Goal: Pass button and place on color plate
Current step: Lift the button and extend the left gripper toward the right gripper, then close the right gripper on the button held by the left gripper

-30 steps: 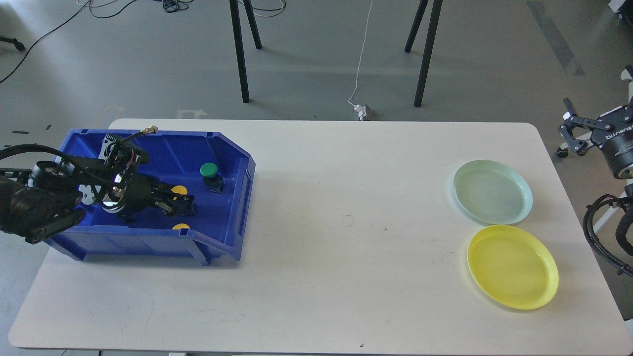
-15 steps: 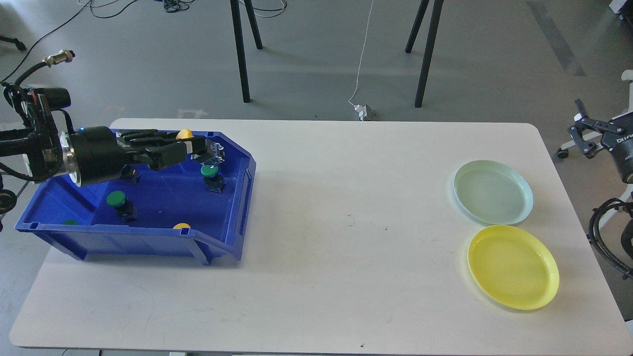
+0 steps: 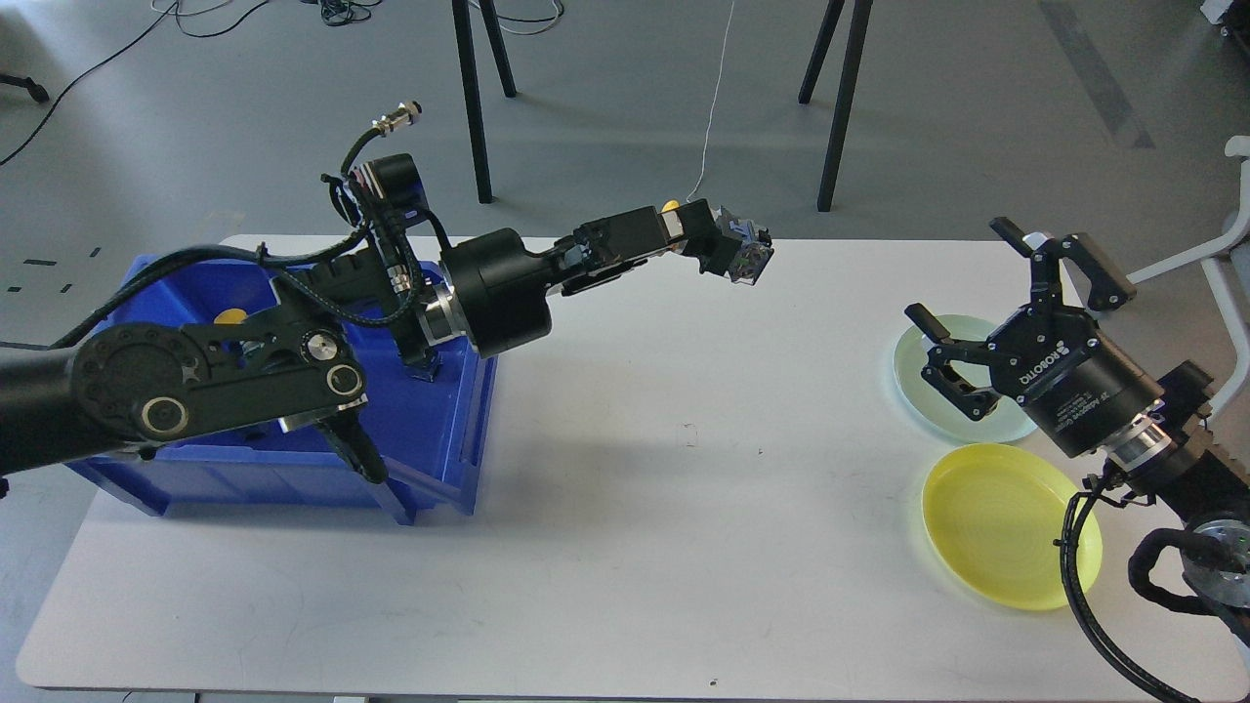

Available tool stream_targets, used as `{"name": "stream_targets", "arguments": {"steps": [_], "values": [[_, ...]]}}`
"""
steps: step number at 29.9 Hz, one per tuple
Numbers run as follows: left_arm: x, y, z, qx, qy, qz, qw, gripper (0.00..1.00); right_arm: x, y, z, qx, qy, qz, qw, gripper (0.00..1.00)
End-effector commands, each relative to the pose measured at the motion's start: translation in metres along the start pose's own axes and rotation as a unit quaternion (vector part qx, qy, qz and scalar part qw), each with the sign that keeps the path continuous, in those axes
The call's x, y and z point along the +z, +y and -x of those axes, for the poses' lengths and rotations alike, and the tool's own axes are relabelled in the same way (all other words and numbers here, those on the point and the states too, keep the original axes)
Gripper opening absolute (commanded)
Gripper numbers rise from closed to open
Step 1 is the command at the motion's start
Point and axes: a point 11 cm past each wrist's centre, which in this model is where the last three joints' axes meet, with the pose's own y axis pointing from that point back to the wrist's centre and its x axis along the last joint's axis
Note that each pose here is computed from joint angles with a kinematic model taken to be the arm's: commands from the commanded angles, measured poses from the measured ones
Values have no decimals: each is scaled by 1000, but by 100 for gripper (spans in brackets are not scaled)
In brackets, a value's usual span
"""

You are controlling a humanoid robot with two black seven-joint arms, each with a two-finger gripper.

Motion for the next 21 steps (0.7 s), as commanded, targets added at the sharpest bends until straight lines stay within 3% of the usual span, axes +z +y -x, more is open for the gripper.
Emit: {"name": "stream_targets", "arguments": {"steps": [1, 5, 11, 21], "values": [[-9, -10, 7, 14, 23, 4, 1000, 3, 21, -12, 33, -45, 15, 20, 999, 99], [-6, -12, 3, 28, 29, 13, 999, 3, 40, -20, 48, -60, -13, 24, 998, 99], [-9, -11, 6, 26, 31, 11, 999, 3, 48, -38, 66, -58, -52, -29, 997, 99], [-8, -10, 8, 23, 29, 11, 999, 4, 36, -51, 72, -71, -49, -59, 994, 99]]}}
